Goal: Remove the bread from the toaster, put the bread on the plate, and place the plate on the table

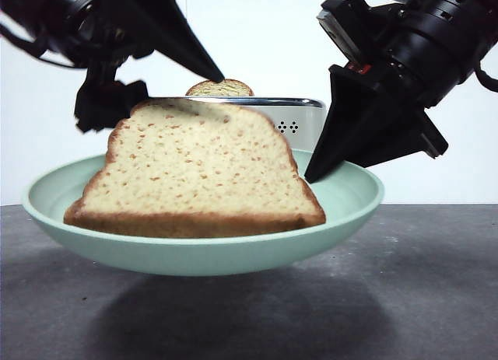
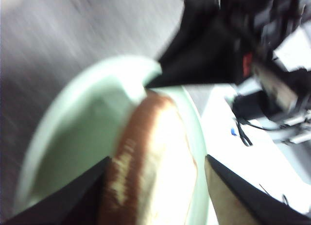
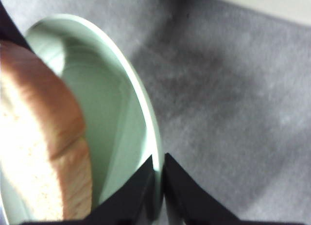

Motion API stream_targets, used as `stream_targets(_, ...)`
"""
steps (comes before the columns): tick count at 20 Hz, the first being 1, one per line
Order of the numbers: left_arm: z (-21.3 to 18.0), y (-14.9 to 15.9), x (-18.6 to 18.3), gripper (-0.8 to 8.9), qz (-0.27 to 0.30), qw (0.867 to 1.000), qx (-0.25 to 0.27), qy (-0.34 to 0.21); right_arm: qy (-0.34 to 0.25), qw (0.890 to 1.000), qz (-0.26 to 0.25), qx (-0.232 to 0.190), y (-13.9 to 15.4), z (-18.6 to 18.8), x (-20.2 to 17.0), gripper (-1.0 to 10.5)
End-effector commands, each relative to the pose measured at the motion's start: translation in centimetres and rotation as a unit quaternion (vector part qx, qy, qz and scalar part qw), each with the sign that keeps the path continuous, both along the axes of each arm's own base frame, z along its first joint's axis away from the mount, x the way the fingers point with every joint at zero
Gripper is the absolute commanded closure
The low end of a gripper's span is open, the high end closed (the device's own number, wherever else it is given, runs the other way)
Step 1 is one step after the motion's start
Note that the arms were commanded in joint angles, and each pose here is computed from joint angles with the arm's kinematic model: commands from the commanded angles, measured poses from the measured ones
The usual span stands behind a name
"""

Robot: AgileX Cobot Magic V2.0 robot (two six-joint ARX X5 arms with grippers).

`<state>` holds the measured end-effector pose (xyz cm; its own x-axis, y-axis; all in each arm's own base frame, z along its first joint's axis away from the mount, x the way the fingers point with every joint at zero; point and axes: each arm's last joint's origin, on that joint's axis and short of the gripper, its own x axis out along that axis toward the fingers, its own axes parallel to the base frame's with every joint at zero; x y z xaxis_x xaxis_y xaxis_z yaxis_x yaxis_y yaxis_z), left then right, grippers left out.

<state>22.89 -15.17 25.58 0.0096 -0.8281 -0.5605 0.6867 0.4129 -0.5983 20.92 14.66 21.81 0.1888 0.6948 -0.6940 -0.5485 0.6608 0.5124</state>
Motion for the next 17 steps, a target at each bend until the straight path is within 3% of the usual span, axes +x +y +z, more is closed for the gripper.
stream_targets(1,1.7,-1.0,0.4,4.98,-0.012,0.999,0.008,-0.049,0.004,1.0,0.001,0.008,0.3,0.2,0.1,9.4)
stream_targets(10,6.4,-2.7,-0.8,5.01,0.003,0.987,0.08,-0.139,0.0,1.0,-0.006,0.001,0.3,0.0,0.3,9.4)
stream_targets(17,10.9,-1.4,-2.4,5.01,0.024,0.98,0.065,-0.185,0.025,0.999,-0.029,-0.023,1.0,-3.0,2.2,9.4)
